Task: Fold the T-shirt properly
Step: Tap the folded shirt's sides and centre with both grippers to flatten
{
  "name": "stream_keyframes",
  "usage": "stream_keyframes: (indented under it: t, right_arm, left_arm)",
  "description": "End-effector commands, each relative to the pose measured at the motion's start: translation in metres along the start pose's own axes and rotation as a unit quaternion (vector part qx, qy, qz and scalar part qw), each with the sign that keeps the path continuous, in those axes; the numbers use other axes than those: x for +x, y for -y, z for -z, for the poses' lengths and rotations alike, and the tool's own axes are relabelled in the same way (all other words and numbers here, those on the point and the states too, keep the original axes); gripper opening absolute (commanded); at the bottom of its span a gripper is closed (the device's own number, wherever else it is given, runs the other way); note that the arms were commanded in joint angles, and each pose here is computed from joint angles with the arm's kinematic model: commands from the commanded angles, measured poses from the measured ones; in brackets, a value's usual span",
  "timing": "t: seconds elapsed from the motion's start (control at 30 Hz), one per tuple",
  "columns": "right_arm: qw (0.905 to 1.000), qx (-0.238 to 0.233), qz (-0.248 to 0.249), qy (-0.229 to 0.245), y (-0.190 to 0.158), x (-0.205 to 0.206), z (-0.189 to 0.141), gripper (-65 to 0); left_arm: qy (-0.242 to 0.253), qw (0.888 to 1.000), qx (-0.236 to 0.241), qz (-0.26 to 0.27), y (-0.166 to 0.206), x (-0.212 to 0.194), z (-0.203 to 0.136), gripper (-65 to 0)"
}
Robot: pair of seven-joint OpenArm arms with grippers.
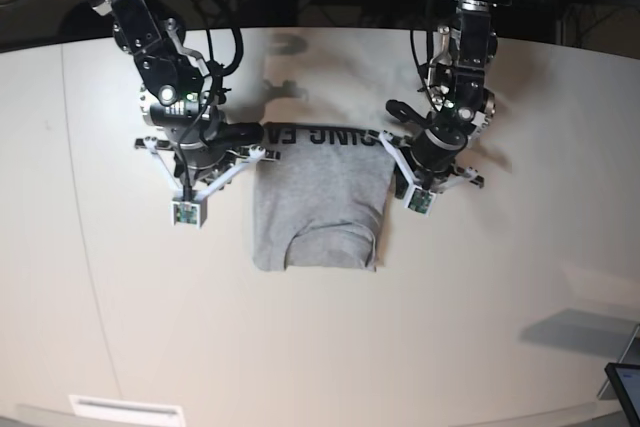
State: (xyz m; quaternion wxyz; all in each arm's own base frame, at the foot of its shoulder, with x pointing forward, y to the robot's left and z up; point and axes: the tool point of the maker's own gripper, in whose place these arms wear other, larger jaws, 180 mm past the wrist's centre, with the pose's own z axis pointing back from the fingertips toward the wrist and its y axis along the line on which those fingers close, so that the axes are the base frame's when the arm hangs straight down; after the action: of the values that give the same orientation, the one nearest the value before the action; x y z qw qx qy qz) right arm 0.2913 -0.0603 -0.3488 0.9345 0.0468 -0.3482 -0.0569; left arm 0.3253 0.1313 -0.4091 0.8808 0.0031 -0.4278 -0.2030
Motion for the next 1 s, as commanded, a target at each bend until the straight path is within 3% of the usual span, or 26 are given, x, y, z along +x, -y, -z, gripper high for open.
stream_keyframes:
  t: [0.0,0.33,0.5,0.73,0.97]
  right_arm:
    - [0.9995,-0.002,0.003,0.030,0.002,0.018,-0.004,-65.0]
    - [0.9994,-0.002,0.003,0.034,0.002,0.019,-0.004,-65.0]
    - [0.9994,-0.002,0.003,0.034,0.002,0.019,-0.004,-65.0]
    - [0.9993,-0.003,0.003,0.038,0.003,0.021,-0.004,-65.0]
    - [0.9990,0.000,0.001,0.044,0.001,0.022,-0.004,-65.0]
  left_arm:
    - [-0.015,1.000,-0.008,0.004,0.005,-0.003,0.000,-61.5]
    - [0.012,0.999,-0.028,-0.022,0.032,0.023,0.009,-61.5]
    - [0.016,0.998,-0.061,0.008,0.059,0.037,0.013,-61.5]
    - [0.024,0.998,-0.061,0.005,0.058,0.052,0.022,-61.5]
    - [0.016,0.999,-0.033,0.029,0.025,0.043,0.018,-61.5]
